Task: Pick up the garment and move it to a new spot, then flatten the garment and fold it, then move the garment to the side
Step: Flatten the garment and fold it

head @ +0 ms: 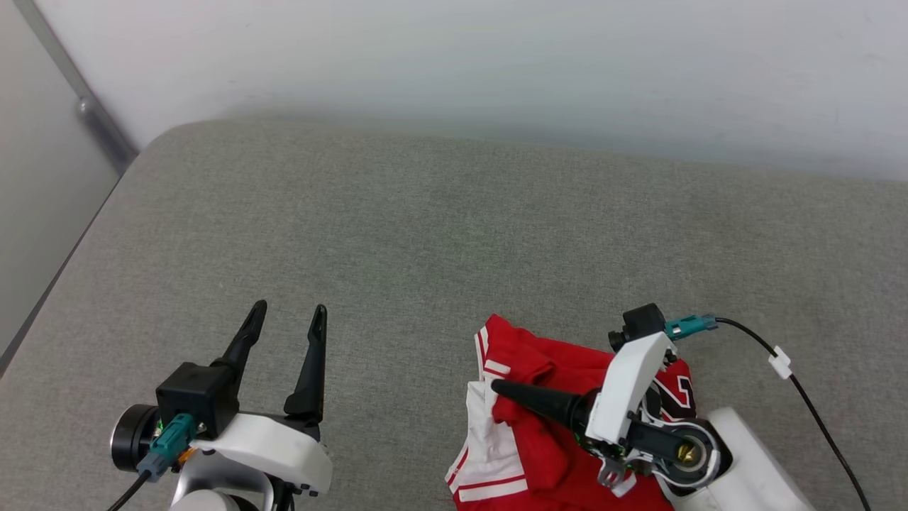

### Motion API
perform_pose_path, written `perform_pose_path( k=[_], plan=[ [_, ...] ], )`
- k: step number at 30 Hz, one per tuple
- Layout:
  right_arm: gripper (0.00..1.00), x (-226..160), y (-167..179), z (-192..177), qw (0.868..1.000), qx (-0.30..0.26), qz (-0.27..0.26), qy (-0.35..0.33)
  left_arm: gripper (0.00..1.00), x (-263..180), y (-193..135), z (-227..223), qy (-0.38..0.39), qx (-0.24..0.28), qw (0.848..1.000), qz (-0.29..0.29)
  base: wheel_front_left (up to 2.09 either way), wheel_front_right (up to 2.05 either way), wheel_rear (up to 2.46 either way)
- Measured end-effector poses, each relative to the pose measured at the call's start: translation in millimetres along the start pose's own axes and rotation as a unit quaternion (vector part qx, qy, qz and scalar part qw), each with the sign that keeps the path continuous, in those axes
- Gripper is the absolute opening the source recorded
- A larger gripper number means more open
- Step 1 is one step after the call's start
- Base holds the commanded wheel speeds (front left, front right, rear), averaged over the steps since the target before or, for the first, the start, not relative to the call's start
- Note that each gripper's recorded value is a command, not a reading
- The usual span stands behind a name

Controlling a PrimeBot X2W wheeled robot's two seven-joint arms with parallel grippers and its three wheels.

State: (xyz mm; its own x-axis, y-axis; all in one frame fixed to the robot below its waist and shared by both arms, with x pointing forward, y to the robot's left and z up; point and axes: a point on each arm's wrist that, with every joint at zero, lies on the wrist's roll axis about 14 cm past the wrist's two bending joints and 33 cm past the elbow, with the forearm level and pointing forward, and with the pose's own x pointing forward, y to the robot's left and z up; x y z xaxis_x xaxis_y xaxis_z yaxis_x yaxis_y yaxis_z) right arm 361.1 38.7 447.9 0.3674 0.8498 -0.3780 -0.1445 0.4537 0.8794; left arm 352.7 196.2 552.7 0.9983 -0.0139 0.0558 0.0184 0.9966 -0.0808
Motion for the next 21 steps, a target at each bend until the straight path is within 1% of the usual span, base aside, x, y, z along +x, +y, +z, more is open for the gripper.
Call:
perform_pose_path(
  k=[2, 5, 7, 9, 10, 12, 14, 16, 18, 19, 21],
  plan=[
    [1.0, 3, 3, 1, 1.0, -0.013, -0.001, -0.006, 1.0, 0, 1, -1, 0.002, -0.001, 1.0, 0.003, 0.0, 0.0, 0.0],
    [1.0, 3, 12, 11, 0.998, -0.056, -0.004, -0.023, 1.0, 1, 2, -1, 0.001, -0.002, 1.0, 0.004, 0.0, 0.0, 0.0],
    [1.0, -4, 14, 27, 0.992, -0.117, -0.021, -0.05, 1.0, 1, 0, -1, 0.0, -0.003, 1.0, 0.002, 0.0, 0.0, 0.0],
    [1.0, -18, 11, 49, 0.977, -0.187, -0.05, -0.095, 1.0, 2, -2, -2, 0.0, -0.005, 1.0, 0.0, 0.0, 0.0, 0.0],
    [1.0, -27, 7, 60, 0.966, -0.218, -0.066, -0.12, 1.0, 2, -3, -2, 0.0, -0.006, 1.0, 0.0, 0.0, 0.0, 0.0],
    [1.0, -48, -2, 83, 0.936, -0.291, -0.11, -0.167, 1.0, 3, -6, -2, -0.001, -0.007, 1.0, -0.003, 0.0, 0.0, 0.0],
    [1.0, -72, -10, 103, 0.905, -0.342, -0.147, -0.208, 1.0, 4, -8, -2, -0.002, -0.008, 1.0, -0.006, 0.0, 0.0, 0.0],
    [1.0, -99, -17, 123, 0.874, -0.373, -0.181, -0.252, 1.0, 6, -11, -2, -0.002, -0.008, 1.0, -0.009, 0.0, 0.0, 0.0],
    [1.0, -128, -22, 141, 0.845, -0.392, -0.21, -0.296, 1.0, 7, -13, -3, -0.003, -0.01, 1.0, -0.01, 0.0, 0.0, 0.0],
    [1.0, -145, -26, 147, 0.829, -0.401, -0.228, -0.317, 1.0, 8, -14, -2, -0.004, -0.011, 1.0, -0.012, 0.0, 0.0, 0.0],
    [1.0, -175, -32, 154, 0.802, -0.409, -0.254, -0.354, 1.0, 10, -16, -1, -0.008, -0.014, 1.0, -0.015, 0.0, 0.0, 0.0]
  ],
)
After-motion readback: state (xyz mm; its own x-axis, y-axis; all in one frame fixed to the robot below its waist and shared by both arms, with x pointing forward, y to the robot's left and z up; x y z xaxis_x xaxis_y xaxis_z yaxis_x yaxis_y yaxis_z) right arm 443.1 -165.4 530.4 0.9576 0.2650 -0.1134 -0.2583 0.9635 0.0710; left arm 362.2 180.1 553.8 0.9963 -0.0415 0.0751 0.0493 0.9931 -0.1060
